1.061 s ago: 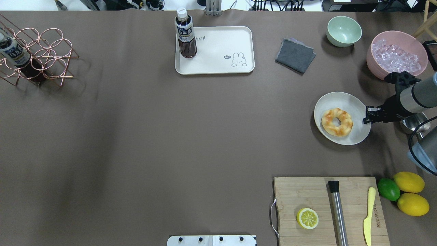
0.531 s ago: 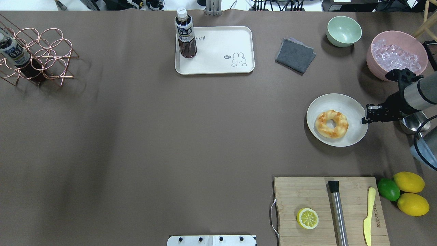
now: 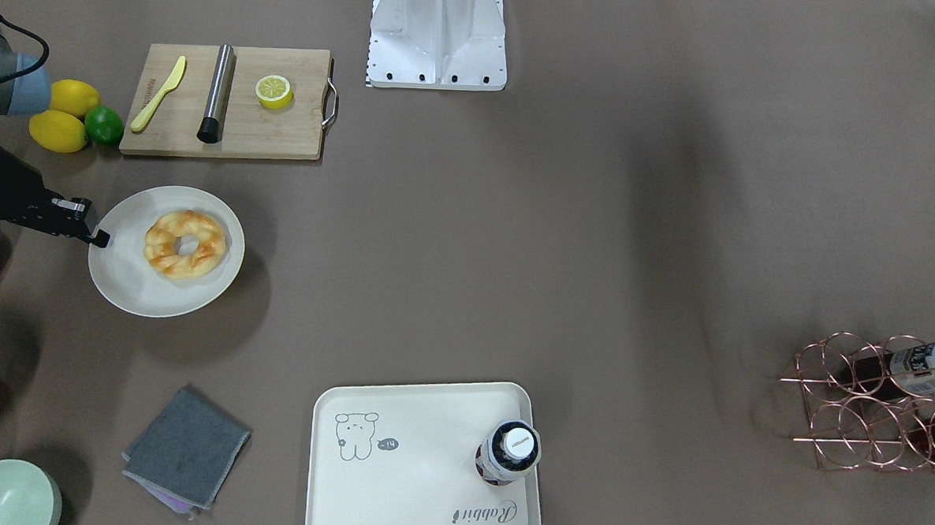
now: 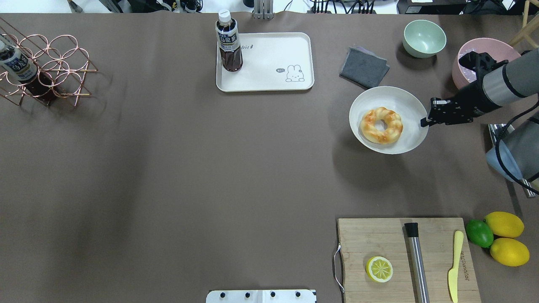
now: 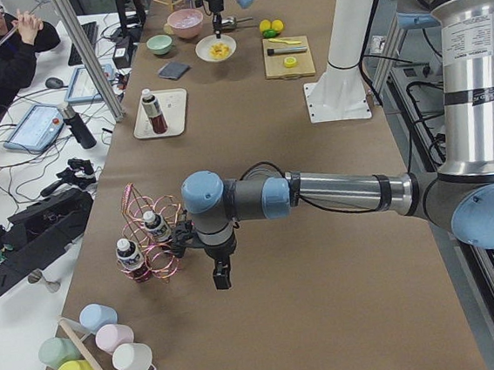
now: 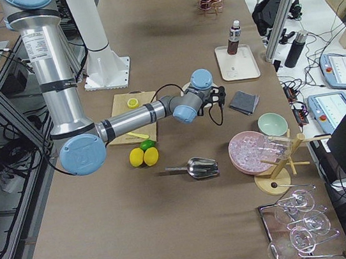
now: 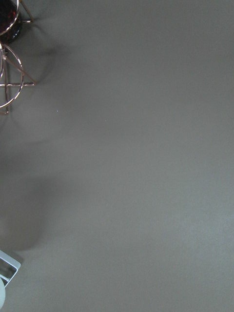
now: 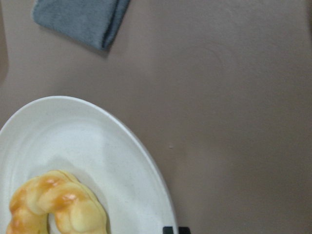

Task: Place donut on tray

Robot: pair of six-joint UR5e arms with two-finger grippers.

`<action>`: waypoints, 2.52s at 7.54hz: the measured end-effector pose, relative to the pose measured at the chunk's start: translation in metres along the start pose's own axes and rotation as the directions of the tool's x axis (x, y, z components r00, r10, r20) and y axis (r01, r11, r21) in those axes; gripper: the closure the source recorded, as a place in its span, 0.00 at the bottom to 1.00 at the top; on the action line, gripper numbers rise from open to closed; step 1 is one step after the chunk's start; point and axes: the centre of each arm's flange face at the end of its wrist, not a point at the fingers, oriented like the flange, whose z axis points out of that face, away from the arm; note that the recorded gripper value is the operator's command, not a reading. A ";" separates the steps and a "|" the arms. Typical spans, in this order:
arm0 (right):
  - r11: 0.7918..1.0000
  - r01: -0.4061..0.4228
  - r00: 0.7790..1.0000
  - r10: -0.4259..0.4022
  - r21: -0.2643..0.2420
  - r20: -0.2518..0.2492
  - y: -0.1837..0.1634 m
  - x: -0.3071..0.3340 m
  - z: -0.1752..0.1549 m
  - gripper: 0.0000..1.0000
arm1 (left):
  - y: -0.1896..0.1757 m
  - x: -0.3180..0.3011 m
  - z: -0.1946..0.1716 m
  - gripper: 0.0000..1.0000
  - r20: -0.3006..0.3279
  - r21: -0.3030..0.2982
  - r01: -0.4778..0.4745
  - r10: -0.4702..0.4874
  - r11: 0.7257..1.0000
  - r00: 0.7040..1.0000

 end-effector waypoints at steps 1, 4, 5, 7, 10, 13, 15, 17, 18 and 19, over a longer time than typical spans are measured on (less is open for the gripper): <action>1.000 0.004 1.000 -0.005 0.009 0.014 -0.010 -0.024 0.004 1.00 | -0.001 0.001 -0.001 0.02 0.000 0.003 -0.002 0.002 1.000 1.000; 0.999 0.000 1.000 -0.001 0.046 0.006 -0.050 -0.088 0.040 1.00 | -0.002 0.004 -0.005 0.02 -0.008 0.010 -0.005 0.005 1.000 1.000; 0.999 -0.005 1.000 0.005 0.053 -0.001 -0.063 -0.109 0.056 1.00 | -0.002 0.004 -0.005 0.02 -0.010 0.010 -0.005 0.005 1.000 1.000; 0.996 -0.041 0.999 0.042 0.075 -0.013 -0.090 -0.155 0.080 1.00 | -0.002 0.002 -0.006 0.02 -0.009 0.012 -0.001 0.001 1.000 1.000; 0.988 -0.127 0.990 0.132 0.083 -0.047 -0.146 -0.230 0.104 1.00 | 0.003 -0.003 -0.008 0.02 -0.008 0.016 0.010 -0.009 1.000 1.000; 0.977 -0.185 0.976 0.195 0.105 -0.092 -0.190 -0.281 0.120 1.00 | 0.007 -0.009 -0.013 0.02 -0.008 0.027 0.023 -0.022 0.999 1.000; 0.974 -0.183 0.974 0.198 0.135 -0.110 -0.187 -0.294 0.136 0.49 | 0.007 -0.008 -0.015 0.02 -0.008 0.030 0.023 -0.022 0.999 1.000; 0.965 -0.208 0.970 0.225 0.162 -0.096 -0.176 -0.303 0.150 0.01 | 0.006 -0.008 -0.016 0.02 -0.007 0.032 0.022 -0.022 0.999 1.000; 0.961 -0.215 0.968 0.233 0.177 -0.090 -0.172 -0.306 0.155 0.01 | 0.005 -0.008 -0.016 0.02 -0.007 0.033 0.021 -0.021 0.999 1.000; 0.958 -0.217 0.968 0.236 0.186 -0.088 -0.171 -0.307 0.157 0.00 | 0.005 -0.008 -0.016 0.02 -0.007 0.033 0.022 -0.021 0.999 1.000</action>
